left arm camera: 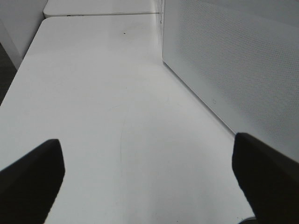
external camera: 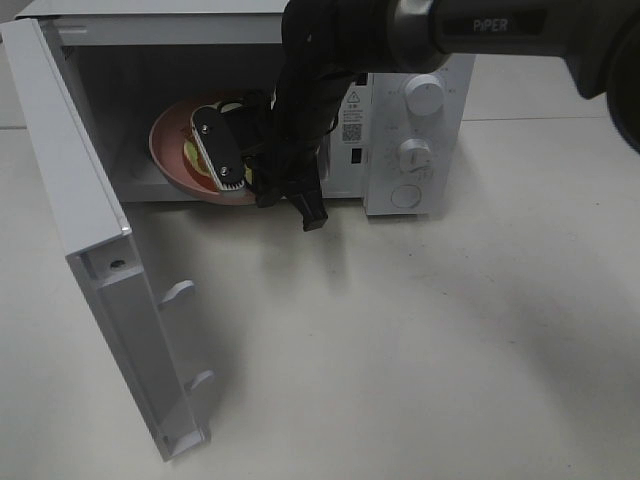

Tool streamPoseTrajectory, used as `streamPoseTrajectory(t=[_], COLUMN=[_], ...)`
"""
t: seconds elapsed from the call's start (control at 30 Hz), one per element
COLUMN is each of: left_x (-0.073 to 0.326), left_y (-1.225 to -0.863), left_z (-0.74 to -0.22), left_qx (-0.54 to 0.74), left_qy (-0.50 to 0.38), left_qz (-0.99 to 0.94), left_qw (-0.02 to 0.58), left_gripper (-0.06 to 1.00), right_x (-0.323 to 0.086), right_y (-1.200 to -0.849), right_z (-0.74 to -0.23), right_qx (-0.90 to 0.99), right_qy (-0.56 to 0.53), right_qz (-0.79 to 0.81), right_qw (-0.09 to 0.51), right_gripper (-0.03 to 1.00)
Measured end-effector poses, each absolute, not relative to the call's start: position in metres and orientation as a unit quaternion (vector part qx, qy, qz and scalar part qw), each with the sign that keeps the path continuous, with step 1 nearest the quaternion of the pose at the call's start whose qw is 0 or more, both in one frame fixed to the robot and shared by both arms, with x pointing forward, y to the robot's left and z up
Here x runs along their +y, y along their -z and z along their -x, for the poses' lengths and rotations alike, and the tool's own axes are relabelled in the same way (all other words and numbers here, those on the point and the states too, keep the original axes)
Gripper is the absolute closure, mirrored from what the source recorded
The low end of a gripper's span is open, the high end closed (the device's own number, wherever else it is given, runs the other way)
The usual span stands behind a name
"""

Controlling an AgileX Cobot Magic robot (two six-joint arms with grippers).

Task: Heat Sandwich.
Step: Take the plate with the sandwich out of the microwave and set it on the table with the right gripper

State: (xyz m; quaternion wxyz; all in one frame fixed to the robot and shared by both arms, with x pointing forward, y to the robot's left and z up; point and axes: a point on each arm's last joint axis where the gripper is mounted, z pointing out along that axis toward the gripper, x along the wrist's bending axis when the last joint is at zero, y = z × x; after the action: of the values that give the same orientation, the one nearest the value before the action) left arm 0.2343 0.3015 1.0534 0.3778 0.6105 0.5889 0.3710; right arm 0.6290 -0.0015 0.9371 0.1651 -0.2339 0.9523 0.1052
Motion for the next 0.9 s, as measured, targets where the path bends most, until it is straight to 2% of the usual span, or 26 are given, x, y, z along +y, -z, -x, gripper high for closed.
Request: streamPoseTrajectory(t=[0.33, 0.9], left_x=[0.302, 0.302], left_y=[-1.053, -1.053], left_z=[-0.234, -0.234], left_qx=[0.589, 0.589], left_qy=[-0.371, -0.371], left_qz=[-0.611, -0.610], left_qw=[0.378, 0.378], left_gripper=[0.03, 0.03], right_x=[-0.017, -0.038], right_y=[-0.957, -0.960], right_z=[-0.609, -0.564], right_qx=[0.940, 0.931], right_qy=[-0.113, -0.113], right_qz=[0.248, 0.286], right_qw=[0.203, 0.196], right_gripper=[0.95, 0.95])
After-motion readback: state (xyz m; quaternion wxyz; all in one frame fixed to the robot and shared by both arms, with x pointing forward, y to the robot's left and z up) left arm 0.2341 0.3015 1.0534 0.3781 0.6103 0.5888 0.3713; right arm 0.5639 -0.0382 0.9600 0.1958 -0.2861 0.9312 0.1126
